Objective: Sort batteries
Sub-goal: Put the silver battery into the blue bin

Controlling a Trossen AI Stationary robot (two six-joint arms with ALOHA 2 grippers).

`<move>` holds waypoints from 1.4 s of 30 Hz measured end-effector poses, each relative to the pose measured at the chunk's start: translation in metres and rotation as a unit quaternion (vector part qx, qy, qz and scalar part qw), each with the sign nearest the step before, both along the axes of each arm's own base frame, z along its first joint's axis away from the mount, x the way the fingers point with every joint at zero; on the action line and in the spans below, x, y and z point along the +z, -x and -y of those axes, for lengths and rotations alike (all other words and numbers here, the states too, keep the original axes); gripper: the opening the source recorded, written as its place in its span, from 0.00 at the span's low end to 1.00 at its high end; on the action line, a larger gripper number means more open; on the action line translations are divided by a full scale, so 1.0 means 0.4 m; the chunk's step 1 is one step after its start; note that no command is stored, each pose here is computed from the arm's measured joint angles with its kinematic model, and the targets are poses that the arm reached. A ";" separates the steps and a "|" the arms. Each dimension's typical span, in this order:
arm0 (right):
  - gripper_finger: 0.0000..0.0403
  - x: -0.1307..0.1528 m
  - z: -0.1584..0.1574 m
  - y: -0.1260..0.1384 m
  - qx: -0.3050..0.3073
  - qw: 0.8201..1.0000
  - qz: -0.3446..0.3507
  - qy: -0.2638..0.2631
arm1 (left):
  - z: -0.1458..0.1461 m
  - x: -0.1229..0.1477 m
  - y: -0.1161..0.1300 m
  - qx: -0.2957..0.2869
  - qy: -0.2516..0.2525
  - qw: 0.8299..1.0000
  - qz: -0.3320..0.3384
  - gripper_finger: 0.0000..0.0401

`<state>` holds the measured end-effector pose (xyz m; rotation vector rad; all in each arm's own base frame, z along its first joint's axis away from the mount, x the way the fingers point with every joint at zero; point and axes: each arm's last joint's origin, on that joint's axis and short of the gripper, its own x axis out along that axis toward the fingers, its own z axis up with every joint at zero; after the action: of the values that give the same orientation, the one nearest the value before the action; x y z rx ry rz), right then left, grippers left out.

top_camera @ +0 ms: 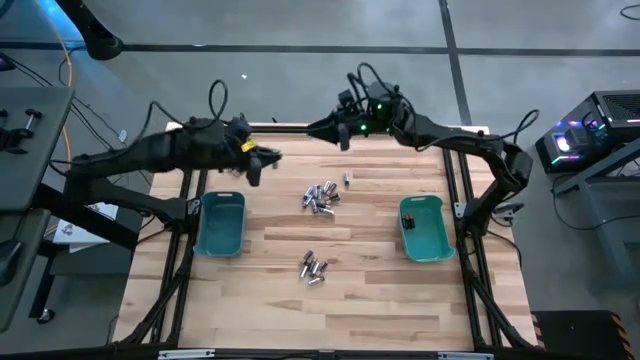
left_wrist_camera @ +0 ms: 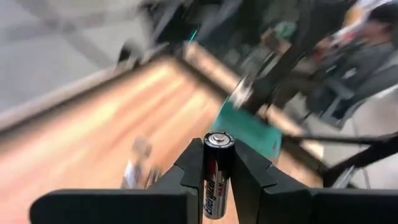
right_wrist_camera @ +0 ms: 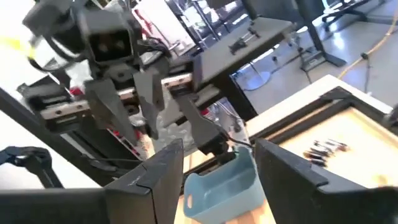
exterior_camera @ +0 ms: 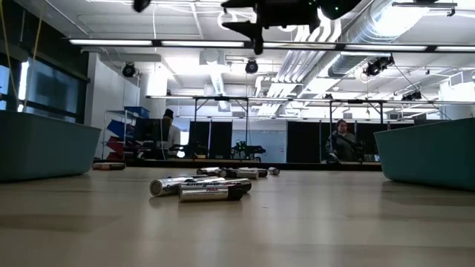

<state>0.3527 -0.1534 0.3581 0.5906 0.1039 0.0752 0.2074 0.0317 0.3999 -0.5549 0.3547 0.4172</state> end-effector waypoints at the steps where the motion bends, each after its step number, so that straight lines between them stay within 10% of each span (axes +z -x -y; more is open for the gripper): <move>1: 0.48 0.002 0.007 0.009 -0.003 1.000 -0.006 0.001 | 0.002 -0.005 0.012 0.009 0.026 0.999 -0.026 0.09; 5: 0.48 0.013 0.017 0.040 -0.010 0.999 -0.024 0.027 | 0.030 -0.061 0.055 0.041 0.147 0.977 -0.152 0.09; 10: 0.48 0.005 0.012 0.050 -0.002 0.997 -0.052 0.049 | 0.081 -0.168 0.102 0.118 0.263 0.906 -0.309 0.09; 19: 0.48 -0.006 -0.009 0.044 0.016 0.995 -0.069 0.066 | 0.103 -0.365 0.149 0.239 0.310 0.824 -0.410 0.09; 42: 0.48 -0.006 -0.009 0.044 0.015 0.996 -0.070 0.060 | 0.038 -0.655 0.175 0.300 0.337 0.830 -0.328 0.10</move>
<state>0.3351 -0.1497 0.3558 0.4739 0.2519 0.0565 0.1375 0.0164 0.1377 -1.2287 1.0229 1.1243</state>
